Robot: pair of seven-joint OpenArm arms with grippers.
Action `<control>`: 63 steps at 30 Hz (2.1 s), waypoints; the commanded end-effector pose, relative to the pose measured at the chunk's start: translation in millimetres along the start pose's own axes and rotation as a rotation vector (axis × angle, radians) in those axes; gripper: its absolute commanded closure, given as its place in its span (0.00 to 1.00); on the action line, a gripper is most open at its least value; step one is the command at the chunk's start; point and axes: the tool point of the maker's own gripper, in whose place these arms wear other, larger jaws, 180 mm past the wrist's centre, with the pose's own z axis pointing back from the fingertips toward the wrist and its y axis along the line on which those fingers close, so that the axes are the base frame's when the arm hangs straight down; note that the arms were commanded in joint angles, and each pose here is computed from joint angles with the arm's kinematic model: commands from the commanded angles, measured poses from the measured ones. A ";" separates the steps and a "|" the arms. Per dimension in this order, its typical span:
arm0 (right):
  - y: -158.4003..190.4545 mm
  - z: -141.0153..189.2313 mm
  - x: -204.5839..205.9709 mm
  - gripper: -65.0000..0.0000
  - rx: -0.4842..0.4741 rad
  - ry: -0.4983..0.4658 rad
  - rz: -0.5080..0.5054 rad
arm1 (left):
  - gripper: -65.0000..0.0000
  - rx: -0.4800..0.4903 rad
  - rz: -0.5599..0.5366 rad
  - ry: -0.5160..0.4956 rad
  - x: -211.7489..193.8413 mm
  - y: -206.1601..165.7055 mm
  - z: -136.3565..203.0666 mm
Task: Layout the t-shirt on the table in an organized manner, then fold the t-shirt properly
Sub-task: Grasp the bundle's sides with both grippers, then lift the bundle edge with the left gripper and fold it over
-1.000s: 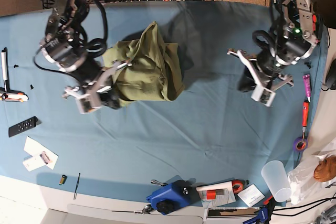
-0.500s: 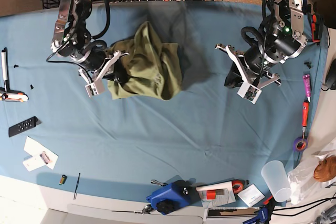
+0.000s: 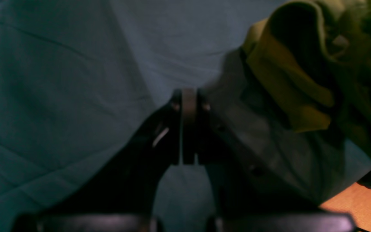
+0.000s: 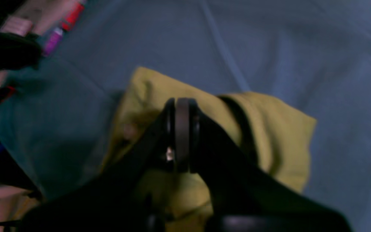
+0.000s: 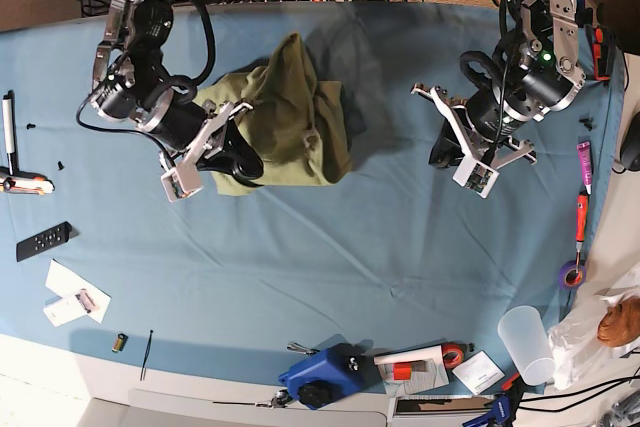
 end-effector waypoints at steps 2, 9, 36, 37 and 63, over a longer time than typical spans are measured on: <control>3.4 -7.0 19.1 1.00 0.018 -0.072 0.004 | 1.00 -0.022 0.000 -0.053 13.4 -3.9 3.2; 7.8 -55.4 -6.8 1.00 0.059 0.030 -0.002 | 0.97 -0.048 0.026 -0.069 16.4 -10.9 2.1; -104.0 54.2 81.5 1.00 -0.506 -0.119 0.154 | 0.44 -0.258 0.309 -0.003 -14.9 -84.9 -16.3; -110.1 60.7 75.8 1.00 -0.532 -0.103 0.147 | 0.44 -0.262 0.318 0.025 -20.3 -92.1 -21.4; -134.1 109.5 -22.9 1.00 -0.657 0.238 0.145 | 0.45 -0.295 0.446 0.181 -46.2 -147.5 -70.8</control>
